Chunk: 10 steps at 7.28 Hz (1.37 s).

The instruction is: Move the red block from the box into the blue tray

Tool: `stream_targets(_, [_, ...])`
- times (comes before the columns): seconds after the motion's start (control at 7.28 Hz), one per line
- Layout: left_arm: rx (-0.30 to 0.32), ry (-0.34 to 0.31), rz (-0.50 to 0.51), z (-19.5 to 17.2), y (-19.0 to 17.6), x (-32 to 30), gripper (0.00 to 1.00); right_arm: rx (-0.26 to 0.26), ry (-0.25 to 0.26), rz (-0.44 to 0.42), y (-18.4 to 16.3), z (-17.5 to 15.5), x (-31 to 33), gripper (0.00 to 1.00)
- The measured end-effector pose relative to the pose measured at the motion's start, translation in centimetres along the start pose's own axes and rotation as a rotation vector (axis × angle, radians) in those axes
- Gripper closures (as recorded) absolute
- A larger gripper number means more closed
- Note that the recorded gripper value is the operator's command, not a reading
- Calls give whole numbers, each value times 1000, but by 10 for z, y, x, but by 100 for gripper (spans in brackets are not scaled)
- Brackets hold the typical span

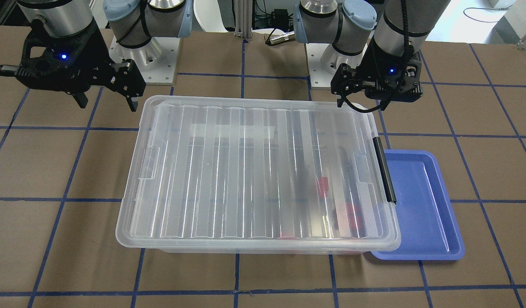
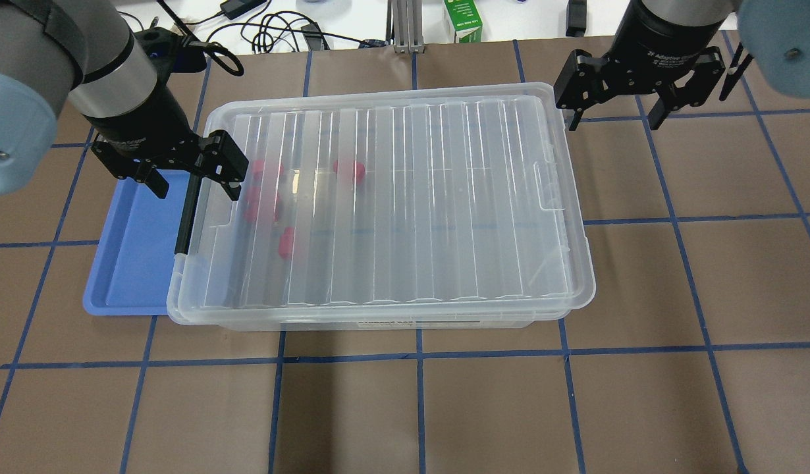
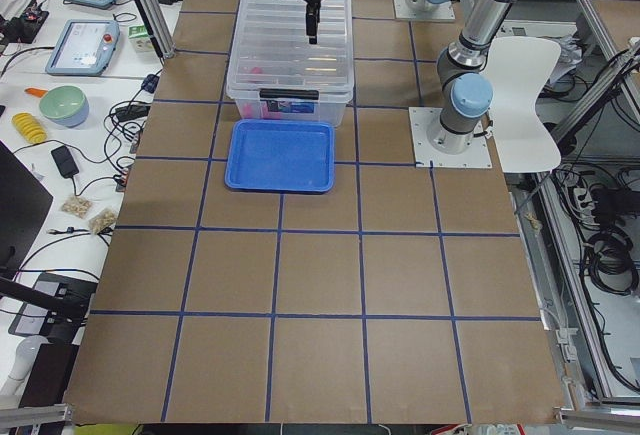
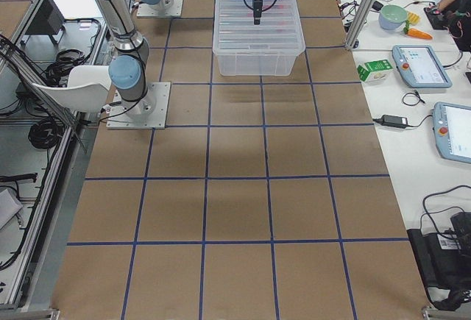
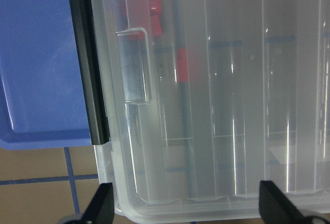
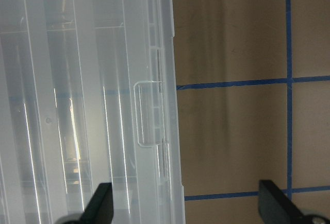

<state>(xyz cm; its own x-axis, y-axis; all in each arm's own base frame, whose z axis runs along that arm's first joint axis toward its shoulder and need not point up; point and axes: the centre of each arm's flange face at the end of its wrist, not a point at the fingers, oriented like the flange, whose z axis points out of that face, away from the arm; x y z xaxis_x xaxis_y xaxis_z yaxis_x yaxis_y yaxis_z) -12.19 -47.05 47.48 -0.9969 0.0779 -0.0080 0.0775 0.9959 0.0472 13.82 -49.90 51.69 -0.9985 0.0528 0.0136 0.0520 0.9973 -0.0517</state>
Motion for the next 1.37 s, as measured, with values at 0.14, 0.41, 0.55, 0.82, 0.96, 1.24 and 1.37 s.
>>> stream_targets(0.14, [0,0,4,0,0,0,0,-1,1,0,0,0,0,0])
stream_targets(0.41, [0,-3,12,0,0,0,0,0,0,-1,-1,1,0,0])
stream_targets(0.55, [1,-4,13,0,0,-1,0,-1,-1,0,-1,1,1,0])
stream_targets(0.82, [2,-3,13,0,0,-1,0,-6,-2,-10,-4,6,6,0])
stream_targets(0.96, [2,-3,13,0,0,-1,0,-9,-1,-26,-8,12,10,0])
stream_targets(1.24, [0,-3,13,1,-1,-1,0,-23,-1,-42,-33,55,16,0])
stream_targets(1.37, [-1,-3,14,1,-1,-1,0,-24,-1,-40,-49,92,16,0])
